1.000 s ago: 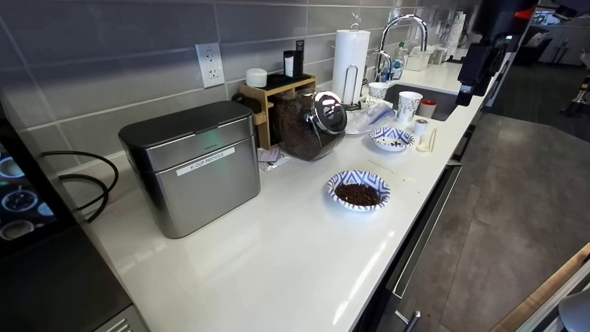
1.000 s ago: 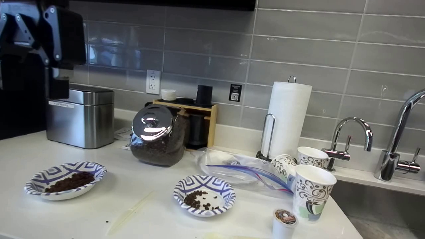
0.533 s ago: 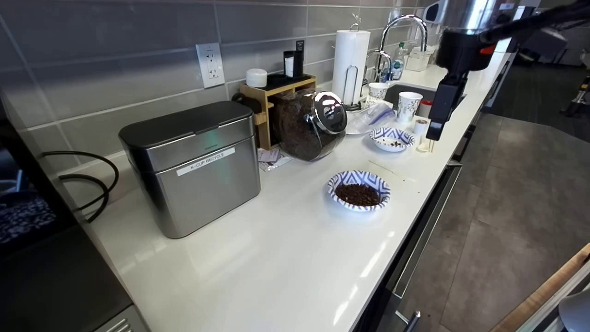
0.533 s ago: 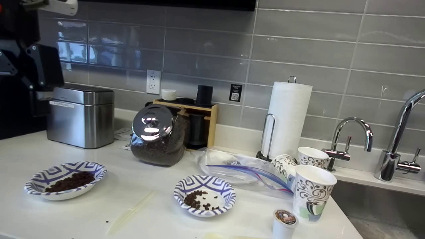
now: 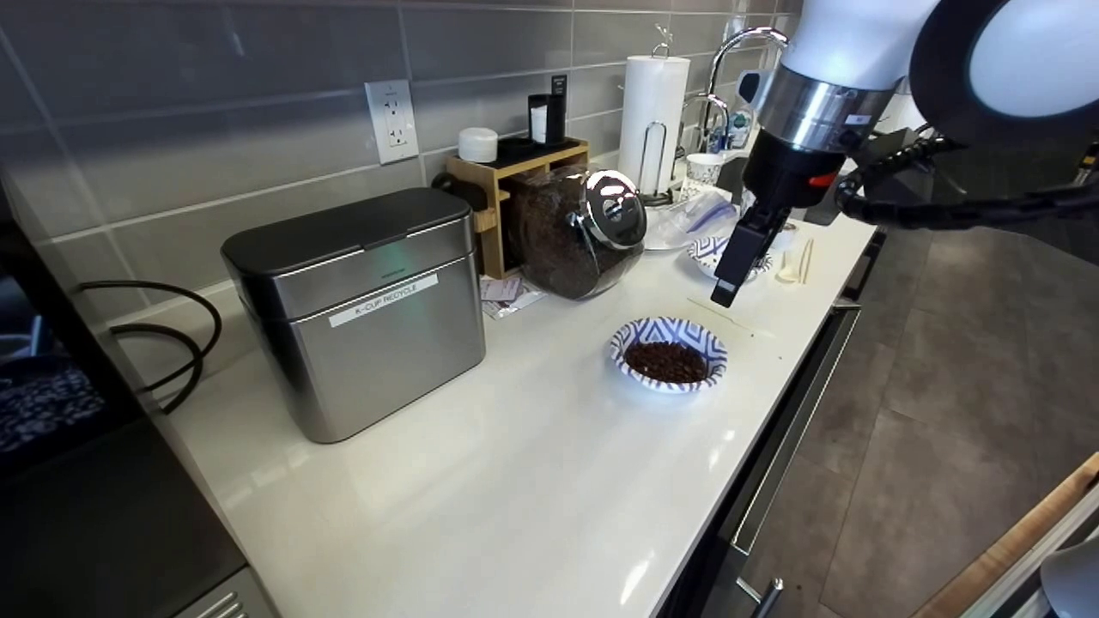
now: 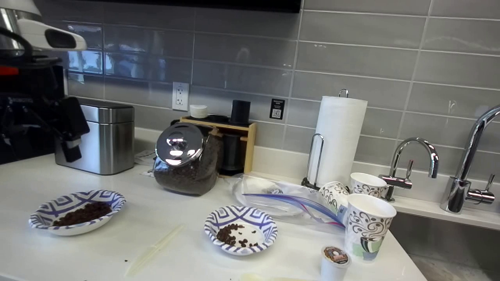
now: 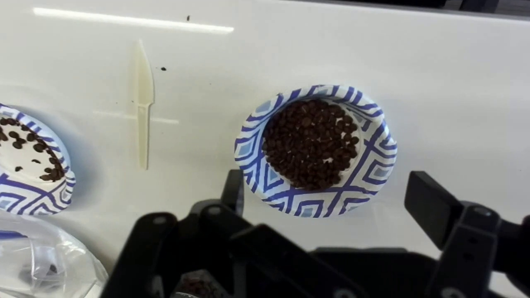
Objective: Pick up the beans in the bowl on the left then place them on the plastic knife and then drop the beans on the knife into the bowl on the right
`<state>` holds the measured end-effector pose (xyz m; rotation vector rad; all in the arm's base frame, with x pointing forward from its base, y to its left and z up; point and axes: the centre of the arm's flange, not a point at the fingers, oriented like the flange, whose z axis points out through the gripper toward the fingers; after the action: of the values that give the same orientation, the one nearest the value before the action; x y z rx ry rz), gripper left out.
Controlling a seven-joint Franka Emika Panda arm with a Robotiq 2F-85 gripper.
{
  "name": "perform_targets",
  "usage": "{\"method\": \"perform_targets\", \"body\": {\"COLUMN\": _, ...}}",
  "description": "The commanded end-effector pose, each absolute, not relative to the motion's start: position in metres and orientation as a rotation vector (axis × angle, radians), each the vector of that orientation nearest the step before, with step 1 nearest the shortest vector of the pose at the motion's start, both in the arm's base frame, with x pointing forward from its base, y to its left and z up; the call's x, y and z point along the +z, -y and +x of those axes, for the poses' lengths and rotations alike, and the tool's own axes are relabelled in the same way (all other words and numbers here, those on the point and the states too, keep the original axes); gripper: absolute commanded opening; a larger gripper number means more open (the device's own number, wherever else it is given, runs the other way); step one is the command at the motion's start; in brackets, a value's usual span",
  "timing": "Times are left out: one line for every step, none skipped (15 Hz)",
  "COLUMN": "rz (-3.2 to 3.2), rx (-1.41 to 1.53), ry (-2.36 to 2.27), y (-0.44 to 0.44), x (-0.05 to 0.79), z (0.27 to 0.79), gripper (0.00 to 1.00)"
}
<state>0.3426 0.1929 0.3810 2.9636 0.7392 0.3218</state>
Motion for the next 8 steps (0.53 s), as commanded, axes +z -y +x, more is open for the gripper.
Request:
{"method": "perform_targets", "body": {"rz": 2.967, "rx": 0.321, "ry": -0.745, "y": -0.194, "x": 0.376, "z": 0.344, "gripper": 1.0}}
{"method": "perform_targets", "body": {"rz": 2.969, "rx": 0.317, "ry": -0.748, "y": -0.195, "x": 0.372, "z": 0.346, "gripper": 1.0}}
{"method": "perform_targets", "body": {"rz": 2.971, "rx": 0.312, "ry": -0.75, "y": -0.195, "x": 0.37, "z": 0.346, "gripper": 1.0}}
{"method": "perform_targets", "body": {"rz": 2.971, "rx": 0.309, "ry": -0.751, "y": -0.195, "x": 0.369, "z": 0.346, "gripper": 1.0}}
{"method": "perform_targets", "body": {"rz": 2.969, "rx": 0.27, "ry": -0.73, "y": -0.195, "x": 0.359, "z": 0.355, "gripper": 1.0}}
{"method": "perform_targets", "body": {"rz": 2.985, "rx": 0.27, "ry": -0.707, "y": -0.196, "x": 0.351, "z": 0.363, "gripper": 1.0}}
{"method": "perform_targets", "body": {"rz": 2.989, "rx": 0.262, "ry": -0.69, "y": -0.196, "x": 0.344, "z": 0.368, "gripper": 1.0}}
{"method": "perform_targets", "body": {"rz": 3.002, "rx": 0.242, "ry": -0.676, "y": -0.198, "x": 0.341, "z": 0.371, "gripper": 1.0}}
